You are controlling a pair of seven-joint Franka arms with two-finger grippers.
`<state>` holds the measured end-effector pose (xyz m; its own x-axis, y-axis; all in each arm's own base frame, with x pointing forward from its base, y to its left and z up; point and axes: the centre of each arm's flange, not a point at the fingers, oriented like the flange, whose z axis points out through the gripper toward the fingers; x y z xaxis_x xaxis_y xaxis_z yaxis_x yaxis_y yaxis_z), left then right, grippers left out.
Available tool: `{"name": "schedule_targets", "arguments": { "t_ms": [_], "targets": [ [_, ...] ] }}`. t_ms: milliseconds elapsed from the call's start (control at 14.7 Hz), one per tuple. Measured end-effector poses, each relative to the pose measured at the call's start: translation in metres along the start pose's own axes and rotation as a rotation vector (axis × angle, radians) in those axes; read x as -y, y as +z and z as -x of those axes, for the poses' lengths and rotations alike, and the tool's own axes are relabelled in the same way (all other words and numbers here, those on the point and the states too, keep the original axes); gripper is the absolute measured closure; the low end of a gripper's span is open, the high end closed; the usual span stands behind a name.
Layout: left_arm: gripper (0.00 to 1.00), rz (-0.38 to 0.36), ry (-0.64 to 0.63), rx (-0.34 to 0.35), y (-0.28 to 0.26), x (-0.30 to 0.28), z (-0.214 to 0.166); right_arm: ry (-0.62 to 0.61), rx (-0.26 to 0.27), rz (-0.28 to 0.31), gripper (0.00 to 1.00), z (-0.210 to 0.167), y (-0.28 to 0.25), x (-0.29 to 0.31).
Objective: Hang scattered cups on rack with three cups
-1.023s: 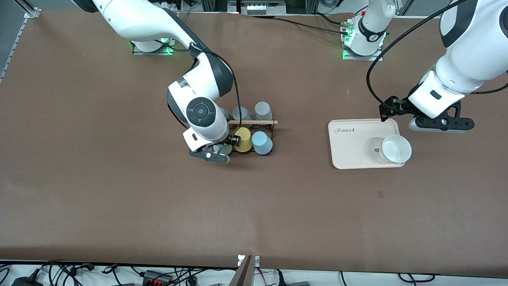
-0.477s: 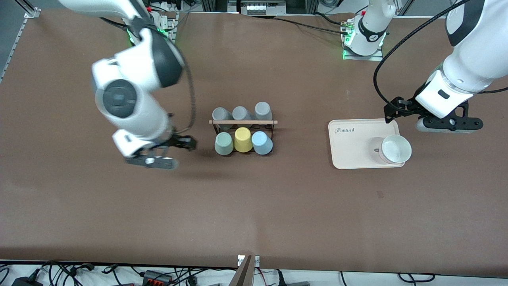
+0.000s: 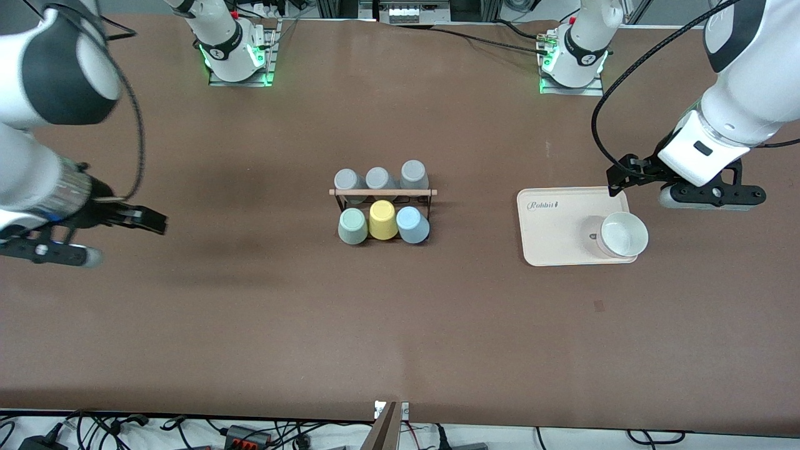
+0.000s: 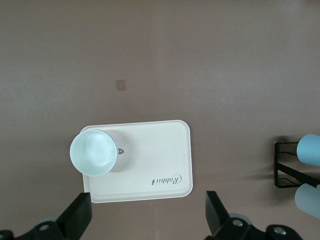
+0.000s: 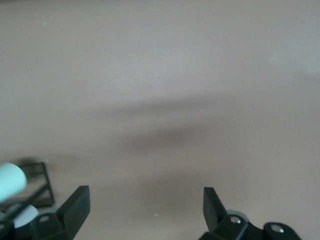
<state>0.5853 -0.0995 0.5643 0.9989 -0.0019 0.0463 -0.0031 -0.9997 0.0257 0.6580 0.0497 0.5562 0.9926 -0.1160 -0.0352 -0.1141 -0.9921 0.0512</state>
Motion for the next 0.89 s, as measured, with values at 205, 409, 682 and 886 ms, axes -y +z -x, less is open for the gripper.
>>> {"name": "schedule_targets", "arguments": {
  "t_ms": [205,409,682,886],
  "targets": [
    [0.00,0.000,0.034,0.000,0.000,0.000,0.000,-0.008,-0.009,0.007,0.00,0.027,-0.015,-0.024],
    [0.00,0.000,0.056,-0.001,0.000,0.001,0.000,-0.026,-0.069,0.001,0.00,0.075,-0.022,-0.012],
    [0.00,0.000,0.057,0.000,0.001,0.003,-0.001,-0.028,-0.061,0.007,0.00,0.109,-0.011,-0.010],
    [0.00,0.000,0.059,0.003,0.002,0.003,-0.001,-0.025,-0.066,-0.001,0.00,0.103,-0.012,-0.011]
  ]
}}
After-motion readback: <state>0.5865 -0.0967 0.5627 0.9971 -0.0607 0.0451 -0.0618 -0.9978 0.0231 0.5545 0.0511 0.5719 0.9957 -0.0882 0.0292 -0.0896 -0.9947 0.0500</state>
